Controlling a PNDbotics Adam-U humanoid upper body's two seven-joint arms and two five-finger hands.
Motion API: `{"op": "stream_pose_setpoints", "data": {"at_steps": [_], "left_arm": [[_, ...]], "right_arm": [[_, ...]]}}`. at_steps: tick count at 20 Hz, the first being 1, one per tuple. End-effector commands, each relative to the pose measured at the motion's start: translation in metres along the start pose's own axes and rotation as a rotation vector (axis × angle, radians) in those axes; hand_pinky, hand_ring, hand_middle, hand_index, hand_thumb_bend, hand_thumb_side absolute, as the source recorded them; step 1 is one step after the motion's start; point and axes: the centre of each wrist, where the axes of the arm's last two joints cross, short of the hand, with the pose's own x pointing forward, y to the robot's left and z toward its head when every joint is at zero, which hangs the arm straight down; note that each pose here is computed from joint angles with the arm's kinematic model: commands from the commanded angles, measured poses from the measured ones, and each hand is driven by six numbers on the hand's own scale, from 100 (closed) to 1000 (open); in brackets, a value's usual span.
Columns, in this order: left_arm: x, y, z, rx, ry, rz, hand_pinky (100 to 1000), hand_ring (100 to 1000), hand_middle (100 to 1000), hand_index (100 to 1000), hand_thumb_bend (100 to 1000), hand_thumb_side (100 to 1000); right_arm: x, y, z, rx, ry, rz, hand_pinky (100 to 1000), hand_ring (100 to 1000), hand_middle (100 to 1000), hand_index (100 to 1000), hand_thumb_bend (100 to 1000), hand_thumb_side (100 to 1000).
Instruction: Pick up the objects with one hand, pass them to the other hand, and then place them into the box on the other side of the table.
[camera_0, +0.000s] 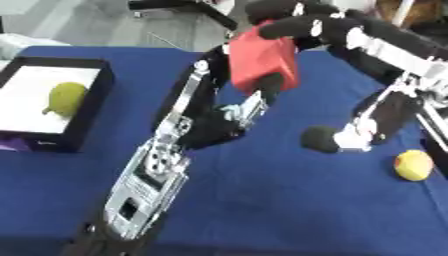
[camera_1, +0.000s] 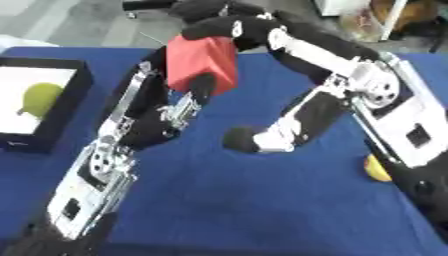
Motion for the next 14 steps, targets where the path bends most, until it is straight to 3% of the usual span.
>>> {"op": "stream_pose_setpoints", "data": {"at_steps": [1,10,14], "left_arm": [[-0.006,0.03,-0.002,0.097,0.046,-0.12,868,694,337,559,100,383],[-0.008,0.081,0.004,0.264,0.095,-0.284,858,689,337,561,100,367],[-0.012,0.117,0.006,0.377,0.183,-0.464,848,693,350,578,100,352]], "right_arm": [[0.01,-0.021,0.003,-0.063,-0.018,0.051,882,985,1000,929,429,485],[0.01,-0.023,0.019,-0.144,0.086,0.067,876,985,1000,918,421,481],[0.009,-0.02,0.025,-0.14,0.122,0.07,875,986,1000,913,410,476]]}}
